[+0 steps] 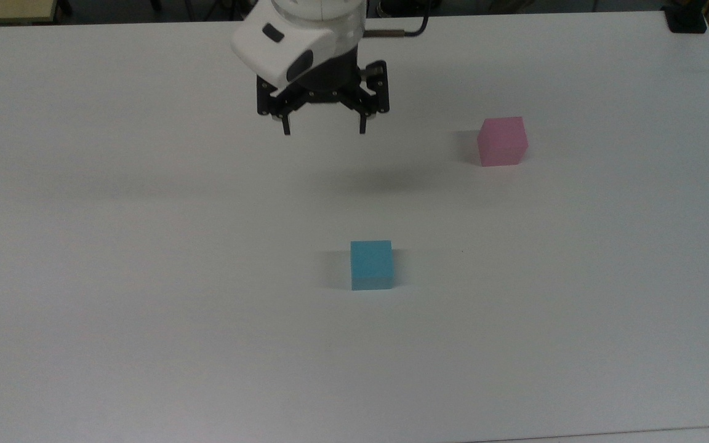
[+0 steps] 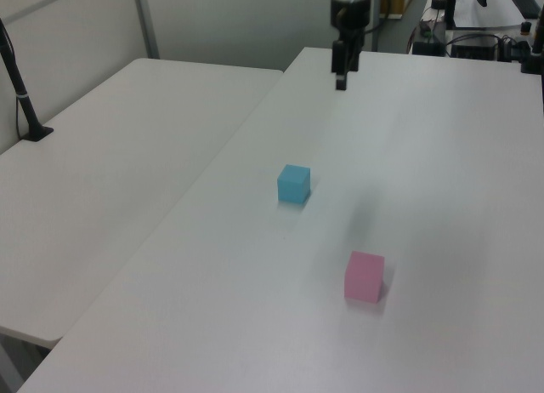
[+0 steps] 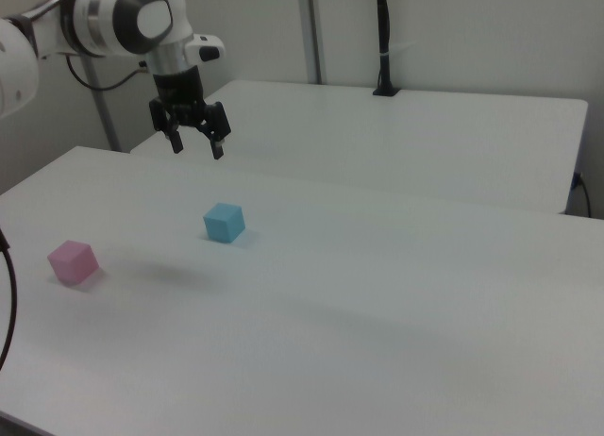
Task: Put blue cube on pink cube
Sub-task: 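Move the open gripper over the light-blue cube and lower it, then close the gripper on the light-blue cube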
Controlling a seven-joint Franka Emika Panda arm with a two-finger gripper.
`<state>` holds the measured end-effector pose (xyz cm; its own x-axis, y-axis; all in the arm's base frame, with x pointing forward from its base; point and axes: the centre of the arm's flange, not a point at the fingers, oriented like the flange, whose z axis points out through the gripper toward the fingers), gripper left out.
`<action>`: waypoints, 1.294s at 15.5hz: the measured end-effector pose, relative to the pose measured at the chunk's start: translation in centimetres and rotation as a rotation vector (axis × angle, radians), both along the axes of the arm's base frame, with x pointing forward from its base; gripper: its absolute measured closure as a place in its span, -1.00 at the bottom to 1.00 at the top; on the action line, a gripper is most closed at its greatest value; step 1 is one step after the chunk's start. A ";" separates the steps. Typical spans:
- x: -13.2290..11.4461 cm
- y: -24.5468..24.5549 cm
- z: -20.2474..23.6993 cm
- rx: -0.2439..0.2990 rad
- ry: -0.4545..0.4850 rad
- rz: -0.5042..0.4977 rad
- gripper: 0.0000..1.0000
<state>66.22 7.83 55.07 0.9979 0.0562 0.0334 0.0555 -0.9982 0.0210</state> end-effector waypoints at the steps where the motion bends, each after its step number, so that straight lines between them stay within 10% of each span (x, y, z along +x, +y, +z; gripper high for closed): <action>1: 1.1 0.9 -1.6 0.001 -0.014 0.003 -1.00; 12: 6.1 6.4 -17.4 0.000 -0.020 0.010 -1.00; 20: 7.1 6.7 -20.6 0.000 -0.052 -0.012 -1.00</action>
